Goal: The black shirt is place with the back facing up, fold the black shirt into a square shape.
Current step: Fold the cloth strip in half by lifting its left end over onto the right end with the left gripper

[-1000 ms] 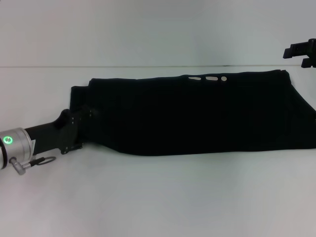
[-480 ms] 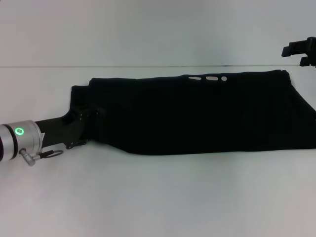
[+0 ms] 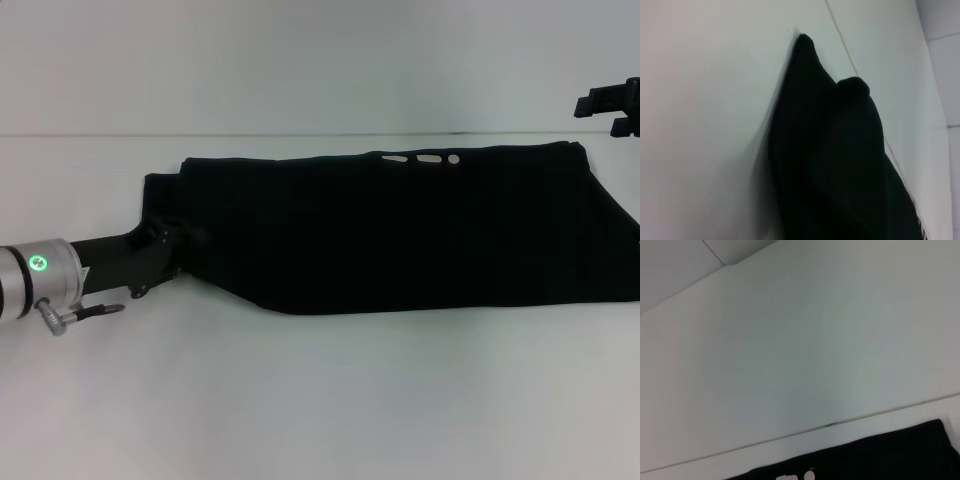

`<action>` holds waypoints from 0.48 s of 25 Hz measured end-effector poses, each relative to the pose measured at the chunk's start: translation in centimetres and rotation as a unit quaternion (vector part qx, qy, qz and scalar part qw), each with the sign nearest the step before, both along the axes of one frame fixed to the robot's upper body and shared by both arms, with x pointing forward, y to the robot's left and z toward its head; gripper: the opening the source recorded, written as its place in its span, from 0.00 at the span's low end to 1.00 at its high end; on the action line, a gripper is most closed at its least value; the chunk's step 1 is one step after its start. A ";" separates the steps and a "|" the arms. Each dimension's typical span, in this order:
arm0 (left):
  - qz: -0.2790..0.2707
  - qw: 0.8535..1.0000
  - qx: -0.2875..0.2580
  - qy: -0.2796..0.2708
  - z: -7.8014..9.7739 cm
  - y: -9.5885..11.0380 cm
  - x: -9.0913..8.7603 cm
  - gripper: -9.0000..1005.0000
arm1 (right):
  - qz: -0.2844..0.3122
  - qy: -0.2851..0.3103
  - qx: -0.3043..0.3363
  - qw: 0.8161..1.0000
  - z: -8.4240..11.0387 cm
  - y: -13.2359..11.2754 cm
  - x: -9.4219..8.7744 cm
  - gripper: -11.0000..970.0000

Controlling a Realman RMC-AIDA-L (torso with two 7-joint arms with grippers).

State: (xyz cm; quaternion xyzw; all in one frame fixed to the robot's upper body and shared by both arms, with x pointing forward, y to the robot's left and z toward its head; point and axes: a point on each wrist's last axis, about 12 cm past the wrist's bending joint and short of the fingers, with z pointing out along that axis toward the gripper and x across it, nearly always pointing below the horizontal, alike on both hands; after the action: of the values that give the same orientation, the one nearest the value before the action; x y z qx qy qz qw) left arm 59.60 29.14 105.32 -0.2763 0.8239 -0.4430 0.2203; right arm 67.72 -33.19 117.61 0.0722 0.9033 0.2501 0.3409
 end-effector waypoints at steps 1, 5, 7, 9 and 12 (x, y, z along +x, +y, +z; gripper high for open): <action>-0.003 1.000 0.003 -0.001 0.0 -0.1 0.0 0.43 | 0.000 0.000 0.000 1.000 0.0 0.0 0.0 0.71; -0.010 1.000 0.011 -0.006 0.1 -0.2 0.2 0.29 | 0.002 -0.004 -0.001 1.000 0.0 -0.1 0.0 0.71; -0.013 1.000 0.013 -0.011 0.1 -0.1 0.1 0.24 | 0.010 -0.019 -0.001 1.000 0.0 -0.2 -0.1 0.71; -0.015 1.000 0.015 -0.015 0.1 -0.1 0.1 0.18 | 0.026 -0.053 0.015 0.998 -0.2 -0.3 -0.5 0.71; -0.020 0.999 0.017 -0.021 0.2 -0.1 0.1 0.11 | 0.045 -0.144 0.070 0.986 -1.1 -0.6 -2.3 0.71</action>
State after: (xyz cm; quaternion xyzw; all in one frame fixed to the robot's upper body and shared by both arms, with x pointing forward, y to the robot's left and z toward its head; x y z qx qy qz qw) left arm 59.70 29.00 105.50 -0.2464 0.8320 -0.4387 0.2336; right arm 65.43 -33.82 116.55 0.0183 0.8271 0.3360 0.4503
